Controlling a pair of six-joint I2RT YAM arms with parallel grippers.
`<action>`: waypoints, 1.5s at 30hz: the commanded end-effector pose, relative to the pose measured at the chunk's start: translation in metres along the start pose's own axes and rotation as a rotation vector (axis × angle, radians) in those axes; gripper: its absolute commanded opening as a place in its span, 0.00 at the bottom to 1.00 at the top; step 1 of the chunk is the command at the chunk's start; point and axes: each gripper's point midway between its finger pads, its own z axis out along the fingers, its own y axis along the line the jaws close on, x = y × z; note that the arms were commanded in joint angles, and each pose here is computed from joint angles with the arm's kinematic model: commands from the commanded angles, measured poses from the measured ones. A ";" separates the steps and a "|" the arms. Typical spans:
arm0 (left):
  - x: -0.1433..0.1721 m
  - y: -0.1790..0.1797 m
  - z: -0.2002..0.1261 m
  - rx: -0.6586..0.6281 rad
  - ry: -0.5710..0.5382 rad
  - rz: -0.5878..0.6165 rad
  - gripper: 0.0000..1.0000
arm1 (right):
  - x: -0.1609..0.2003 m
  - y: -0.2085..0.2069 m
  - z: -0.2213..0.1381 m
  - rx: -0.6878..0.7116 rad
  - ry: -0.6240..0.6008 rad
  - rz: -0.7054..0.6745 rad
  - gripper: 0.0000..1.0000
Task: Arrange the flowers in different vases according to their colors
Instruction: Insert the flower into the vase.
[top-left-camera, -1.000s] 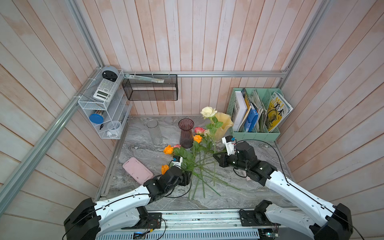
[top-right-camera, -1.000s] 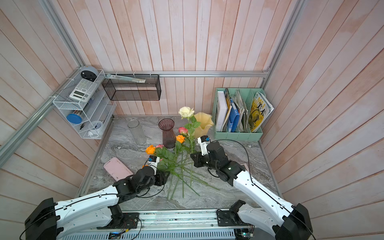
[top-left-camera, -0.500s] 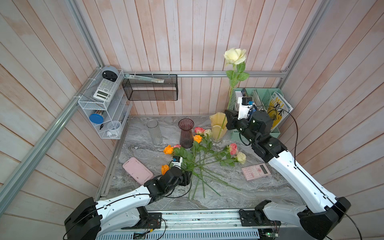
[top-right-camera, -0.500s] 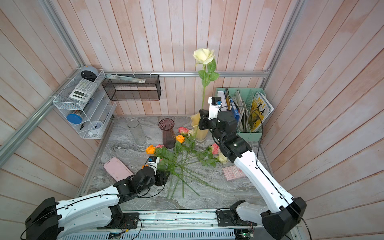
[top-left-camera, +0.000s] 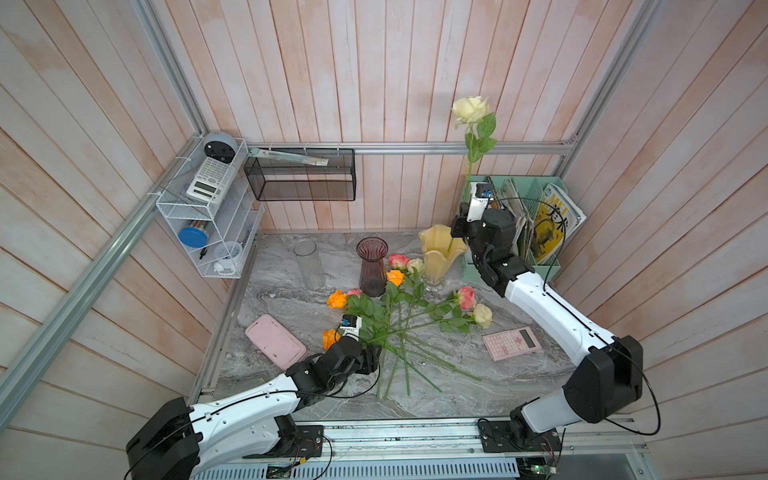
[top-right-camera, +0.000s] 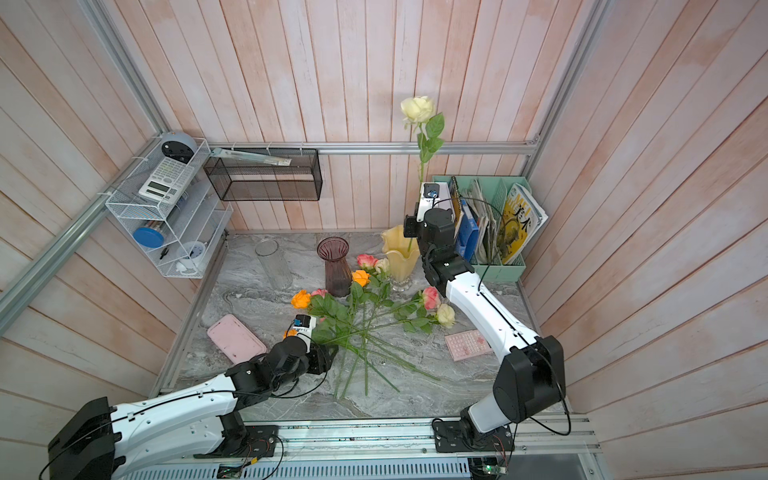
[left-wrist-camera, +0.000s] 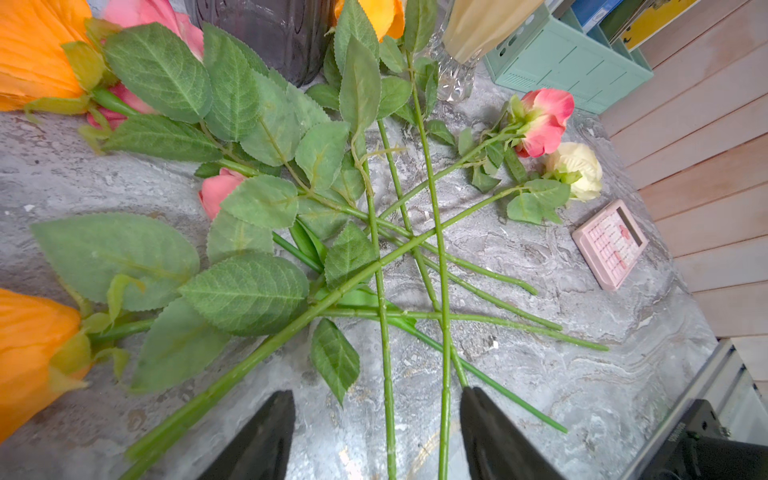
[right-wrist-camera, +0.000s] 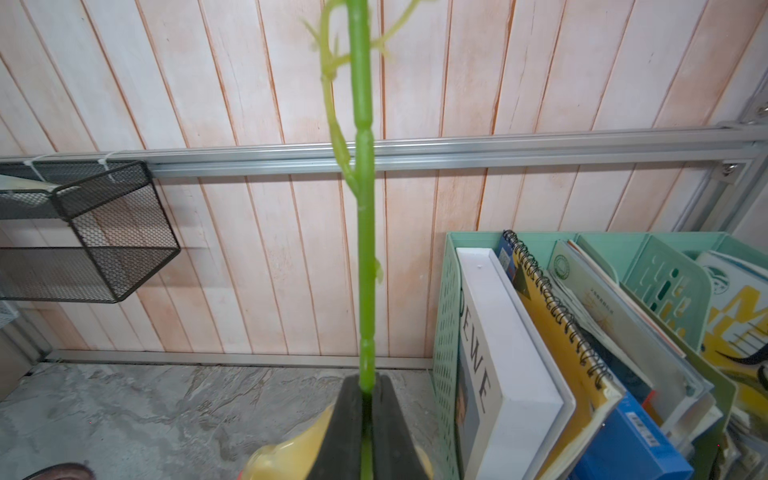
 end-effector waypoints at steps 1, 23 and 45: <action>0.002 0.008 0.000 -0.019 -0.010 -0.013 0.68 | -0.038 -0.006 0.003 0.023 -0.100 0.001 0.00; 0.002 0.022 0.004 -0.047 -0.008 -0.021 0.68 | 0.081 0.023 -0.004 -0.055 0.015 -0.042 0.17; -0.002 0.023 -0.010 -0.036 -0.024 -0.035 0.69 | 0.106 -0.001 -0.106 -0.079 0.323 0.108 0.57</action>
